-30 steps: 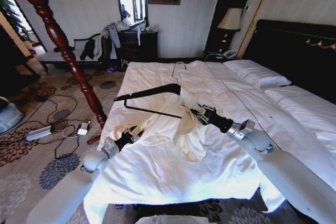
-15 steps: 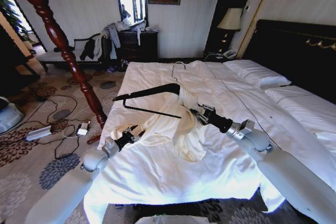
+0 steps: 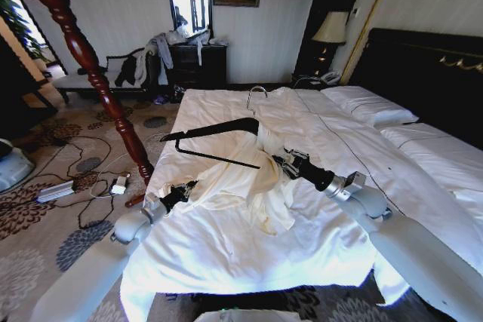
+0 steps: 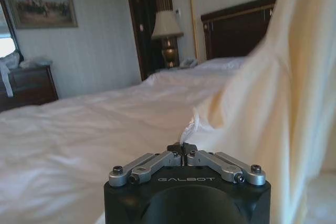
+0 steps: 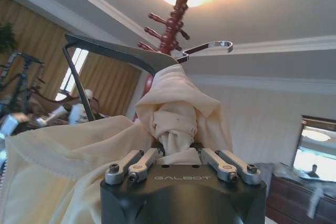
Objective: Pick up the clothes from the bed and hang them on the clothes hanger.
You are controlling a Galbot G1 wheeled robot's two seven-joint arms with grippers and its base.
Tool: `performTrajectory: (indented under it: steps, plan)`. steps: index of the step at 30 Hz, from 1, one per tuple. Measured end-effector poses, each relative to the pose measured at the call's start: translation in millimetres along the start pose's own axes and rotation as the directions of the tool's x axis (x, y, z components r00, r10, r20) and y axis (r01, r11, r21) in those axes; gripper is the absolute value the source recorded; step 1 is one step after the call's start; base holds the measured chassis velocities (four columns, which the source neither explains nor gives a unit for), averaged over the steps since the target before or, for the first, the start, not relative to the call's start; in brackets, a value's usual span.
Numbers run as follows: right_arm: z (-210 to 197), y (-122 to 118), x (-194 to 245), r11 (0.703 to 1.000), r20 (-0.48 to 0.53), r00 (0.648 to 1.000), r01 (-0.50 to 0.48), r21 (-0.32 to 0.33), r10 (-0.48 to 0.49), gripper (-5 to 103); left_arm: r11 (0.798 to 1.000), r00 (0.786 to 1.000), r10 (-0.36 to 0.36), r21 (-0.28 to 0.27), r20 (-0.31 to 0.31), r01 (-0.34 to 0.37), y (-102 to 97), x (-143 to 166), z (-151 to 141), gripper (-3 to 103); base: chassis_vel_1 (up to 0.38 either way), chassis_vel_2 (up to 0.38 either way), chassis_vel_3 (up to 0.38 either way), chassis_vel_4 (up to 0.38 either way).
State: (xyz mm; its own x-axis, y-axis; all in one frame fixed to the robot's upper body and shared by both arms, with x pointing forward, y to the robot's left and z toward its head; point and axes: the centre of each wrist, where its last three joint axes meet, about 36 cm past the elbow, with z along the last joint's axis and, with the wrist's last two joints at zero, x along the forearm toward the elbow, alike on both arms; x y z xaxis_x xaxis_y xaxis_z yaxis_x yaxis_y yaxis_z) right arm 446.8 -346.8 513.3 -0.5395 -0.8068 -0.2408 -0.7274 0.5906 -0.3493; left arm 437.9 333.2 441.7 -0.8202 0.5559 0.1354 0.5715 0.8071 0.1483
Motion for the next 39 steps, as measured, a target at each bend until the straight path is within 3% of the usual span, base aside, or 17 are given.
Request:
performTrajectory:
  steps: [5,8,15,20,27,30,32,36,39]
  plan:
    - [11,8,1,0.996,-0.045,0.995,-0.085,0.011,0.085,20,1.0,0.999,-0.003,0.023,0.051,0.002,18.6,8,-34,0,0.0,0.0,0.0,0.0]
    - [23,8,2,0.991,-0.079,0.988,-0.127,0.04,0.13,20,0.996,0.993,-0.013,0.093,0.113,0.003,42.8,19,-80,0,0.0,0.0,0.0,0.0]
    - [28,1,5,0.988,-0.101,0.986,-0.124,0.088,0.132,20,0.974,0.97,-0.08,0.226,0.23,0.027,82.9,40,-161,0,0.0,0.0,0.0,0.0]
    - [28,0,8,0.989,-0.121,0.987,-0.094,0.118,0.108,20,0.965,0.955,-0.107,0.261,0.278,0.032,100.2,49,-202,0,0.0,0.0,0.0,0.0]
    - [39,4,14,0.979,-0.212,0.969,-0.084,0.188,0.124,20,0.974,0.945,-0.069,0.228,0.318,-0.006,92.0,64,-246,0,0.0,0.0,0.0,0.0]
    - [44,10,13,0.974,-0.236,0.96,-0.106,0.201,0.153,20,0.977,0.942,-0.026,0.208,0.335,-0.047,73.2,75,-267,0,0.0,0.0,0.0,0.0]
    - [44,11,12,0.974,-0.237,0.959,-0.108,0.201,0.155,20,0.977,0.942,-0.017,0.206,0.336,-0.056,68.9,77,-269,0,0.0,0.0,0.0,0.0]
    - [46,16,10,0.966,-0.257,0.948,-0.128,0.227,0.186,20,0.975,0.942,0.059,0.182,0.331,-0.125,33.2,80,-272,0,0.0,0.0,0.0,0.0]
    - [47,17,12,0.959,-0.273,0.94,-0.139,0.248,0.207,20,0.972,0.939,0.083,0.181,0.334,-0.151,21.1,80,-271,0,0.0,0.0,0.0,0.0]
